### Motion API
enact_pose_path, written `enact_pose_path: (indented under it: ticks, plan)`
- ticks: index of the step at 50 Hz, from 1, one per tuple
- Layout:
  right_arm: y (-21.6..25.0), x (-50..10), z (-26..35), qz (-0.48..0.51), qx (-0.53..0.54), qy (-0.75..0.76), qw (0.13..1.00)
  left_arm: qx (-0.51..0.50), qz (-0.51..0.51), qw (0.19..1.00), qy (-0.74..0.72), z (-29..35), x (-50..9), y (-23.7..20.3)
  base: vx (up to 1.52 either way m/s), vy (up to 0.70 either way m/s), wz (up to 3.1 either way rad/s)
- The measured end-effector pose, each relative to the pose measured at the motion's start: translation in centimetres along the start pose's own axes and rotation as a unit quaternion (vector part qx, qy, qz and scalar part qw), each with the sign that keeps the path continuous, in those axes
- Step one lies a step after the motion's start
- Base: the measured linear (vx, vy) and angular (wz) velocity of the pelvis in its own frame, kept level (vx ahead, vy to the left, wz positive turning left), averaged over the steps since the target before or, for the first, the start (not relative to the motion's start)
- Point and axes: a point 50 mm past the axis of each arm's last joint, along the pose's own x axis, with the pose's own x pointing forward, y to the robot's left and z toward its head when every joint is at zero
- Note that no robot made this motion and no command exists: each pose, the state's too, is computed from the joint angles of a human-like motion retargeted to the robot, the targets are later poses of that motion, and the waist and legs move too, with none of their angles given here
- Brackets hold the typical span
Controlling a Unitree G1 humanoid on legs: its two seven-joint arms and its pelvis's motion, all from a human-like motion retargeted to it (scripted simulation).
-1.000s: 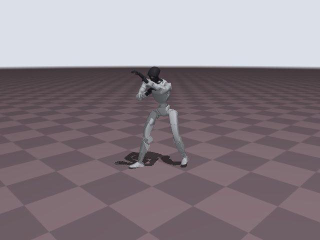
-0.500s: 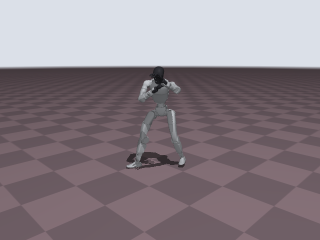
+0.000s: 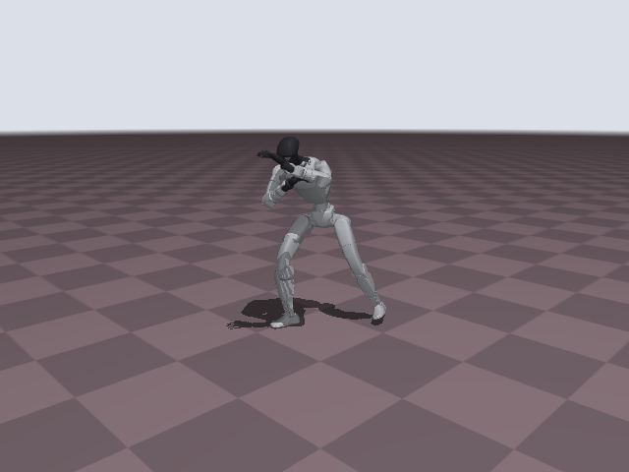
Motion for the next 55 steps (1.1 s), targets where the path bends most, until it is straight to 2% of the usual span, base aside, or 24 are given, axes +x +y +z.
enact_pose_path:
  ticks: [3,5,7,10,12,14,16,18,20,24,27,31,36,40,47,55]
  plan:
    - [-2.4,2.5,-1.5,-0.071,-0.03,0.0,0.997,0.152,-0.075,0.963,0.209,-11.1,3.7,1.4,0.27,-0.06,-1.14]
    - [-2.5,2.5,-3.3,-0.068,-0.03,0.04,0.996,0.176,-0.176,0.895,0.37,-16.9,0.1,2.6,0.29,0.0,-1.16]
    - [-3.4,1.5,-4.2,-0.104,-0.029,0.069,0.992,0.163,-0.21,0.879,0.395,-18.5,-2.2,2.2,0.27,0.02,-1.19]
    - [-5.7,-1.7,-3.8,-0.215,-0.022,0.087,0.973,0.124,-0.129,0.949,0.26,-15.1,-1.2,0.8,0.24,0.03,-1.26]
    - [-5.6,-4.0,-3.5,-0.251,0.008,0.102,0.963,0.118,-0.11,0.964,0.213,-14.1,-2.1,0.5,0.22,0.03,-0.95]
    - [-3.4,-6.3,-3.3,-0.242,0.047,0.136,0.96,0.152,-0.127,0.937,0.289,-16.9,-3.5,1.0,0.24,0.08,-0.79]
    - [-1.5,-7.5,-3.1,-0.199,0.093,0.162,0.962,0.187,-0.165,0.867,0.431,-21.4,-7.2,3.2,0.2,0.09,-0.43]
    - [0.1,-8.0,-2.7,-0.159,0.148,0.172,0.961,0.163,-0.16,0.807,0.544,-23.7,-10.2,5.6,0.16,0.1,-0.22]
    - [1.2,-8.4,-2.4,-0.147,0.19,0.178,0.954,0.136,-0.121,0.809,0.559,-23.7,-10.0,6.2,0.12,0.12,-0.27]
    - [2.4,-9.6,-2.2,-0.183,0.232,0.197,0.935,0.198,-0.113,0.919,0.321,-19.1,-5.4,1.8,0.07,0.17,-0.69]
    - [3.1,-10.1,-2.6,-0.218,0.245,0.218,0.919,0.239,-0.139,0.95,0.147,-13.9,-3.2,-1.8,0.02,0.23,-0.91]
    - [3.1,-10.5,-3.8,-0.231,0.225,0.251,0.913,0.174,-0.186,0.966,0.051,-8.9,-3.3,-6.4,-0.01,0.29,-0.62]
    - [0.9,-11.2,-4.7,-0.234,0.168,0.263,0.921,0.061,-0.273,0.96,0.011,-4.5,-5.6,-11.1,-0.02,0.35,-0.09]
    - [-2.6,-10.0,-3.4,-0.247,0.102,0.196,0.943,-0.044,-0.325,0.945,0.013,-2.0,-8.3,-14.3,-0.03,0.32,0.27]
    - [-8.4,-4.0,0.0,-0.24,-0.08,0.04,0.967,-0.186,-0.408,0.894,0.019,3.1,-13.0,-19.0,-0.04,0.24,0.25]
    - [-13.9,1.7,-1.8,-0.266,-0.259,0.059,0.927,-0.321,-0.453,0.831,0.017,10.1,-17.0,-21.6,-0.05,0.11,0.12]
